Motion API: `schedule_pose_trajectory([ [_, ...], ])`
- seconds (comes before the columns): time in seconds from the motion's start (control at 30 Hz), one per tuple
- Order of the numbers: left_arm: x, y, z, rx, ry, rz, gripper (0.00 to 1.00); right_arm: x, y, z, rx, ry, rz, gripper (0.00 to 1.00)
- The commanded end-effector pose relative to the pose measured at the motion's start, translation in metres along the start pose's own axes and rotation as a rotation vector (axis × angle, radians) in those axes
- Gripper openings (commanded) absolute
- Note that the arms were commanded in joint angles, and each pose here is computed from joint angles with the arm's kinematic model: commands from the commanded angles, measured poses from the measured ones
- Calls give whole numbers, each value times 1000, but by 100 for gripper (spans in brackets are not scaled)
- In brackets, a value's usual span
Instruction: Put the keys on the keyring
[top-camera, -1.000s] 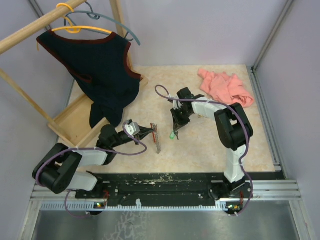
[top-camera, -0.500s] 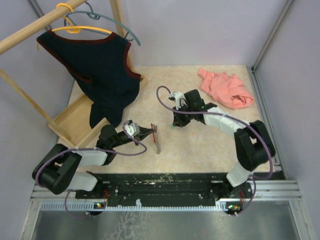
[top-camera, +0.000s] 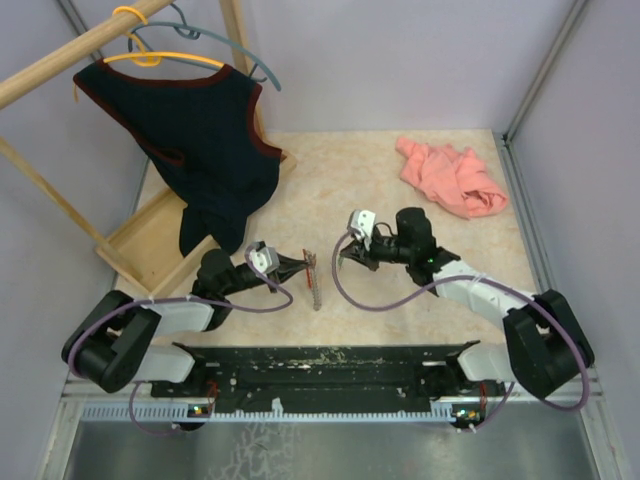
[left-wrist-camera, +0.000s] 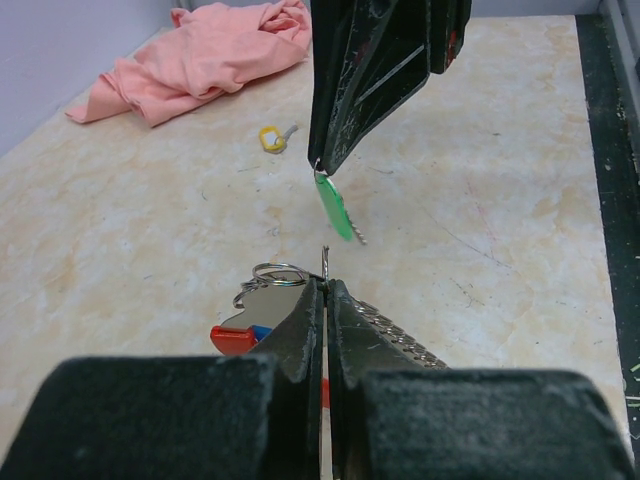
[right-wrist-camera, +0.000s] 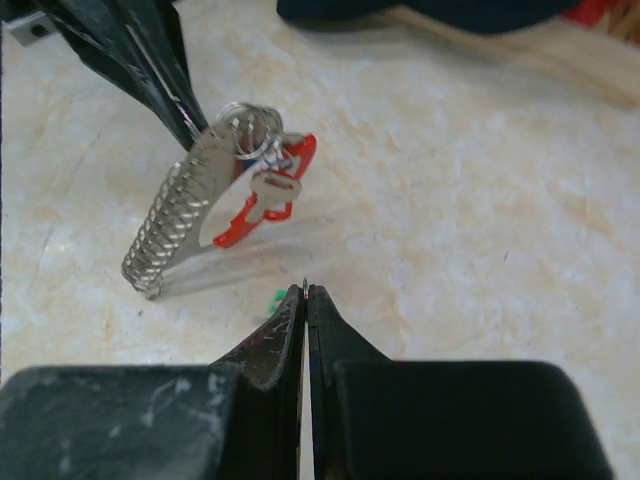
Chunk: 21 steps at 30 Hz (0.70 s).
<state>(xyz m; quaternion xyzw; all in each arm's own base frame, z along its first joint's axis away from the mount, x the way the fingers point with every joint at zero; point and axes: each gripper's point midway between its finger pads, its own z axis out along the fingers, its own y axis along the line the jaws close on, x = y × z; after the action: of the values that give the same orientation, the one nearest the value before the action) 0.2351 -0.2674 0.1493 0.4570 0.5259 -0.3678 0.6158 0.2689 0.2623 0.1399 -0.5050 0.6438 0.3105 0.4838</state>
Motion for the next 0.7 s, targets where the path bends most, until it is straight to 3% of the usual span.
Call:
schedule_pose_trajectory([
  [0.0,-13,-1,4,40,-35,50,0,-60,13,-4,-68,-254,-336,0],
  [0.67,-10,-13,9,169,-33,164,0,-63,52,3,-150,-296,-583,0],
])
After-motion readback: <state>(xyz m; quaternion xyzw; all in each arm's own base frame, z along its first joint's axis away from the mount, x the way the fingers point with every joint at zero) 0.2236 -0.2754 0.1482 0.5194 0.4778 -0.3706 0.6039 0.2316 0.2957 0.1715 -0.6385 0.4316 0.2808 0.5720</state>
